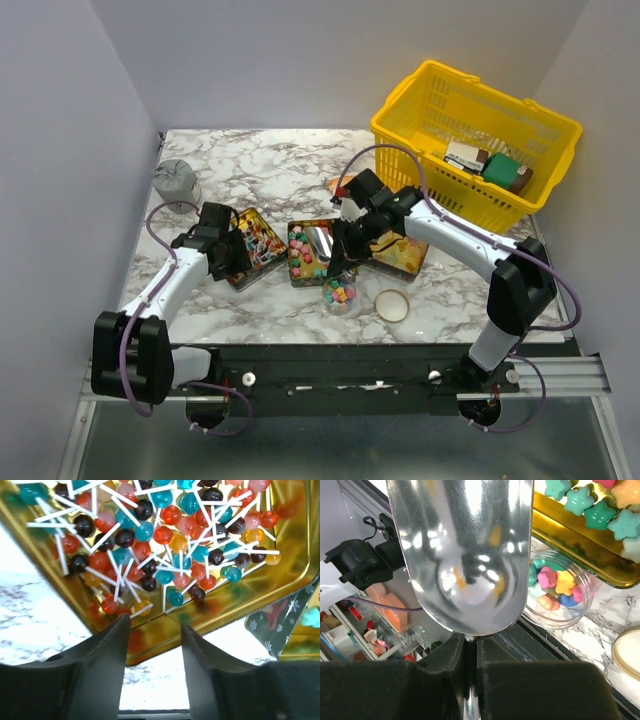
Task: Pack the candies
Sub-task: Move the storage box to the center of the board.
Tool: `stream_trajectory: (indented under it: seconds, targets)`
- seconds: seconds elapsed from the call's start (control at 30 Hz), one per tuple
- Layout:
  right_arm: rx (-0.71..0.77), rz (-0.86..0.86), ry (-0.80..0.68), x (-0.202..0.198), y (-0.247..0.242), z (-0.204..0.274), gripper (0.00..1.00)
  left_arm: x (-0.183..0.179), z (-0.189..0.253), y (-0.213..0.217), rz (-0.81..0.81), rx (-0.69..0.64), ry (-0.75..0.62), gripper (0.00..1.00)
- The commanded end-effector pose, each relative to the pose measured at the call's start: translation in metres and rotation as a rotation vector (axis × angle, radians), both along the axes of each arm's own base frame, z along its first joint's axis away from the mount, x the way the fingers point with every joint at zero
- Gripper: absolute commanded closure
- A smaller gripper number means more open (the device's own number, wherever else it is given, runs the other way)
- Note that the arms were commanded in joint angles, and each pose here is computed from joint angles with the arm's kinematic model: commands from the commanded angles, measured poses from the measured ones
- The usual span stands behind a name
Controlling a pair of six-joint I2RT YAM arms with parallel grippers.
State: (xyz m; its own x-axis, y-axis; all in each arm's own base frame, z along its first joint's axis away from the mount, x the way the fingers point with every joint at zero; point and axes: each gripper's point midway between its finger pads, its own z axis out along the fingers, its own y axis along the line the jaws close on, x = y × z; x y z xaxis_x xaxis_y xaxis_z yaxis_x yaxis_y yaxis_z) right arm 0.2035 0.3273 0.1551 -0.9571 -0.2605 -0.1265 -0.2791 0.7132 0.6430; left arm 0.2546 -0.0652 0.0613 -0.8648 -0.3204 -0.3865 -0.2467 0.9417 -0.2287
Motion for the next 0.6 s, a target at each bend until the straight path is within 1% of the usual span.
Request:
stream_trajectory:
  seconds: [0.0, 0.03, 0.1, 0.13, 0.27, 0.47, 0.57]
  targets:
    - [-0.013, 0.015, -0.020, 0.000, 0.002, 0.005, 0.99, 0.011, 0.034, 0.022, 0.081, 0.101, -0.091, 0.29]
    - [-0.014, 0.015, -0.021, 0.000, 0.002, 0.004, 0.99, 0.017, 0.046, 0.025, 0.099, 0.112, -0.126, 0.27]
    - [-0.015, 0.011, -0.026, 0.000, 0.001, 0.006, 0.99, 0.018, 0.051, 0.037, 0.144, 0.167, -0.132, 0.22]
    - [-0.014, 0.011, -0.026, 0.000, 0.001, 0.006, 0.99, 0.020, 0.055, 0.040, 0.159, 0.180, -0.135, 0.21]
    - [-0.019, 0.009, -0.025, -0.001, 0.000, 0.004, 0.99, 0.009, 0.046, 0.057, 0.226, 0.252, -0.073, 0.20]
    - [-0.019, 0.011, -0.030, -0.001, 0.000, 0.003, 0.99, -0.006, 0.020, 0.069, 0.272, 0.253, 0.032, 0.22]
    - [-0.025, 0.013, -0.032, -0.001, -0.001, 0.002, 0.99, -0.007, 0.008, 0.067, 0.268, 0.219, 0.060, 0.27]
